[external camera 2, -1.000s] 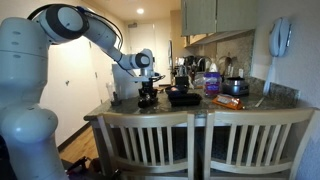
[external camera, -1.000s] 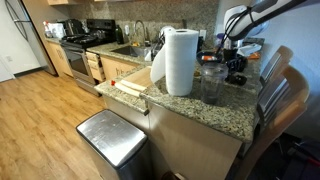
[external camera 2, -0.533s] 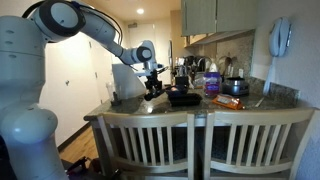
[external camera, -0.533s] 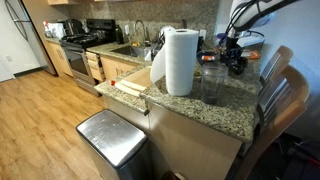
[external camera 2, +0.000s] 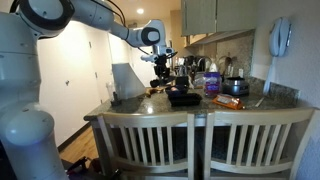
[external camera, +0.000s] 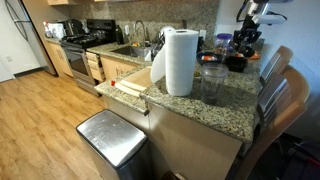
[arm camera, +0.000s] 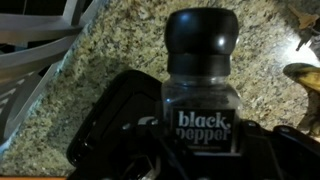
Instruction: Pick the bottle on the bottom left side of the table and put it on the black tray
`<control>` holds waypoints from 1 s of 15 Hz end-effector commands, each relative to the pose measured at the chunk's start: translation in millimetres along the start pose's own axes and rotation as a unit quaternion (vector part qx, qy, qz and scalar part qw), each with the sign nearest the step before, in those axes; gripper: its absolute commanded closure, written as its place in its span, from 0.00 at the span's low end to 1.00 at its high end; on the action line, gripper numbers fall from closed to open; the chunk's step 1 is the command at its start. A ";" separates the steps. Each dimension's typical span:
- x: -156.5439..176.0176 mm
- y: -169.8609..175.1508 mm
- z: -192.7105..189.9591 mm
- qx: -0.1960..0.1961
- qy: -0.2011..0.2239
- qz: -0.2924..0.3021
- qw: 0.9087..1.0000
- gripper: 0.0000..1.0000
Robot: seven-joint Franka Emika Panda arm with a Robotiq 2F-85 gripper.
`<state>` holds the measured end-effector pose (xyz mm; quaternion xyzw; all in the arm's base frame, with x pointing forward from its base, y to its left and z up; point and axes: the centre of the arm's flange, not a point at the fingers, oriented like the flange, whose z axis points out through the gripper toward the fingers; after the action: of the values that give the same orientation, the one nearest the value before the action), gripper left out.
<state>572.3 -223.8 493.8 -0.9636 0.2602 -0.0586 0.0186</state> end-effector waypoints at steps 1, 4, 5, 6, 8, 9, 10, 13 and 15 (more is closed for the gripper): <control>35.3 57.6 -19.0 0.066 -0.063 0.050 0.995 0.69; 55.9 111.7 -30.6 0.102 -0.096 0.126 0.982 0.69; 60.0 121.9 -31.9 0.100 -0.099 0.146 0.979 0.69; 63.3 126.8 -28.6 0.095 -0.097 0.161 0.978 0.69; 66.0 120.3 -15.9 0.074 -0.081 0.178 0.978 0.69; 64.5 111.2 -9.3 0.069 -0.075 0.172 0.980 0.19; 56.4 98.3 -5.4 0.064 -0.074 0.156 0.983 0.17; 33.6 51.7 -5.1 0.053 -0.061 0.093 0.992 0.01; 27.3 20.7 -6.0 0.038 -0.041 0.066 0.996 0.00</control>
<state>590.2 -297.7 499.2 -0.9310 0.3529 -0.0040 0.0935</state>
